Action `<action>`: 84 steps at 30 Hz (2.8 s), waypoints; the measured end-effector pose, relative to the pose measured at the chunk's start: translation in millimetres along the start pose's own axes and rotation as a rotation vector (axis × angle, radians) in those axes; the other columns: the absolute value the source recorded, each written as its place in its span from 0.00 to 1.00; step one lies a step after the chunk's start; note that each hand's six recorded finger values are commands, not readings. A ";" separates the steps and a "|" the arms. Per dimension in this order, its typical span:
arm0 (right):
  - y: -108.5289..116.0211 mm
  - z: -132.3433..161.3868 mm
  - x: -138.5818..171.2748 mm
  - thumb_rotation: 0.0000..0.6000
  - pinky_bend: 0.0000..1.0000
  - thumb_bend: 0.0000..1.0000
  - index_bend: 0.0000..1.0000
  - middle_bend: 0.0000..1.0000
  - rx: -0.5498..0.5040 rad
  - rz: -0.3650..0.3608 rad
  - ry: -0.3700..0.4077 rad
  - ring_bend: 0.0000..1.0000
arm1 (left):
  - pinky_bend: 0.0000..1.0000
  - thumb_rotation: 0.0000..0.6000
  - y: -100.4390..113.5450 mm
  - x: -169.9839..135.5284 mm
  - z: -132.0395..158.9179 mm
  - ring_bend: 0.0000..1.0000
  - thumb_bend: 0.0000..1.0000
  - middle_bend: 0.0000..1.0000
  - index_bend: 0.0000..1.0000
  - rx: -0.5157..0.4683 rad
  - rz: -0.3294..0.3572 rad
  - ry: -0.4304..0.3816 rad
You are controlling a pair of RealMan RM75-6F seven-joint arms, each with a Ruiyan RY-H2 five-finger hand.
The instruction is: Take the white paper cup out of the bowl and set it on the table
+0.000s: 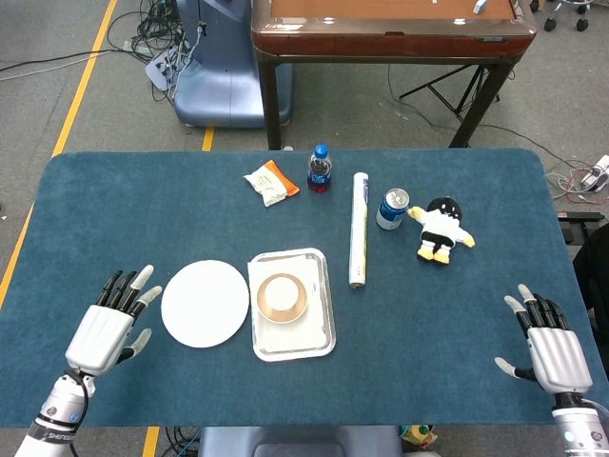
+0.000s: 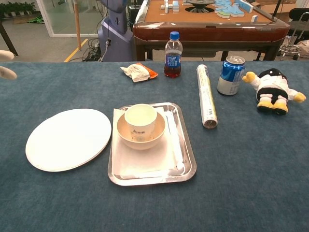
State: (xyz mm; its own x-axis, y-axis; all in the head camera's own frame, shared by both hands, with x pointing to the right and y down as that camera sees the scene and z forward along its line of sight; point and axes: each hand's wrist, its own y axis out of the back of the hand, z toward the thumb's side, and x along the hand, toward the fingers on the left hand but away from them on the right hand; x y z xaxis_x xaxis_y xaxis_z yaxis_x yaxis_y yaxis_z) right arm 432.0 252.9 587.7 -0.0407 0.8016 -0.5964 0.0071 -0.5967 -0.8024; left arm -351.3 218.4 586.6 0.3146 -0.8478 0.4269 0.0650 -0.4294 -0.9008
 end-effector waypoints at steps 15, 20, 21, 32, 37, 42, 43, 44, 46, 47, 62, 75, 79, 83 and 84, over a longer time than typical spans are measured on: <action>-5.1 -10.0 -13.5 1.00 0.00 0.20 0.00 0.00 -0.027 0.047 -0.033 0.00 | 0.00 1.00 -5.3 53.5 47.1 0.00 0.32 0.00 0.20 0.008 -0.069 -0.156; -5.1 -13.7 -17.9 1.00 0.00 0.20 0.00 0.00 -0.037 0.052 -0.052 0.00 | 0.00 1.00 -4.5 71.0 60.5 0.00 0.32 0.00 0.20 0.006 -0.058 -0.218; -5.0 -14.1 -18.5 1.00 0.00 0.20 0.00 0.00 -0.038 0.051 -0.055 0.00 | 0.00 1.00 -4.6 73.2 62.5 0.00 0.32 0.00 0.20 0.009 -0.056 -0.229; -6.8 -21.2 -24.6 1.00 0.00 0.20 0.00 0.00 -0.055 0.070 -0.078 0.00 | 0.00 1.00 -14.5 94.5 93.6 0.00 0.32 0.00 0.22 0.012 -0.073 -0.324; -7.8 -26.4 -27.2 1.00 0.00 0.20 0.00 0.00 -0.068 0.084 -0.086 0.00 | 0.00 1.00 -24.9 108.4 110.7 0.00 0.32 0.00 0.24 0.003 -0.090 -0.356; -9.0 -31.0 -29.6 1.00 0.00 0.20 0.00 0.00 -0.076 0.094 -0.095 0.00 | 0.00 1.00 -32.9 117.7 123.3 0.00 0.32 0.00 0.27 -0.007 -0.106 -0.378; -8.8 -31.4 -29.9 1.00 0.00 0.20 0.00 0.00 -0.078 0.094 -0.096 0.00 | 0.00 1.00 -34.4 119.4 125.7 0.00 0.32 0.00 0.27 -0.009 -0.109 -0.381; -8.3 -31.8 -30.1 1.00 0.00 0.20 0.00 0.00 -0.080 0.093 -0.097 0.00 | 0.00 1.00 -35.3 120.6 127.2 0.00 0.32 0.00 0.27 -0.011 -0.111 -0.383; -7.8 -32.3 -30.1 1.00 0.00 0.20 0.00 0.00 -0.081 0.092 -0.098 0.00 | 0.00 1.00 -36.8 122.4 130.0 0.00 0.32 0.00 0.27 -0.015 -0.113 -0.386; -7.7 -32.5 -30.0 1.00 0.00 0.20 0.00 0.00 -0.081 0.091 -0.098 0.00 | 0.00 1.00 -37.7 123.2 131.5 0.00 0.32 0.00 0.27 -0.016 -0.114 -0.387; -7.8 -34.8 -30.8 1.00 0.00 0.20 0.00 0.00 -0.089 0.098 -0.099 0.00 | 0.00 1.00 -51.1 124.4 153.6 0.00 0.32 0.00 0.27 -0.051 -0.137 -0.405; -2.2 -35.4 -25.8 1.00 0.00 0.20 0.00 0.00 -0.101 0.082 -0.094 0.00 | 0.00 1.00 -55.6 133.1 163.2 0.00 0.32 0.00 0.28 -0.050 -0.130 -0.429; -2.0 -37.0 -26.4 1.00 0.00 0.20 0.00 0.00 -0.101 0.081 -0.100 0.00 | 0.00 1.00 -58.9 136.0 163.7 0.00 0.32 0.00 0.28 -0.054 -0.138 -0.432; -2.7 -38.2 -27.3 1.00 0.00 0.20 0.00 0.00 -0.102 0.085 -0.104 0.00 | 0.00 1.00 -61.8 138.5 165.1 0.00 0.32 0.00 0.30 -0.055 -0.144 -0.436; -2.9 -38.4 -27.5 1.00 0.00 0.20 0.00 0.00 -0.102 0.087 -0.104 0.00 | 0.00 1.00 -62.5 139.1 165.6 0.00 0.32 0.00 0.30 -0.055 -0.146 -0.437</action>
State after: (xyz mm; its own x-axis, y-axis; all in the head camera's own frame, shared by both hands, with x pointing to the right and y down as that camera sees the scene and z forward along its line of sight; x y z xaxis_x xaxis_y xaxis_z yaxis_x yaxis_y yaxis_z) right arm 471.4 234.1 605.8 -0.1388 0.7357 -0.6630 0.1167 -0.6526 -0.7486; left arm -154.8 178.9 689.0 0.6763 -0.5716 0.4646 0.0915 -0.5607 -0.8229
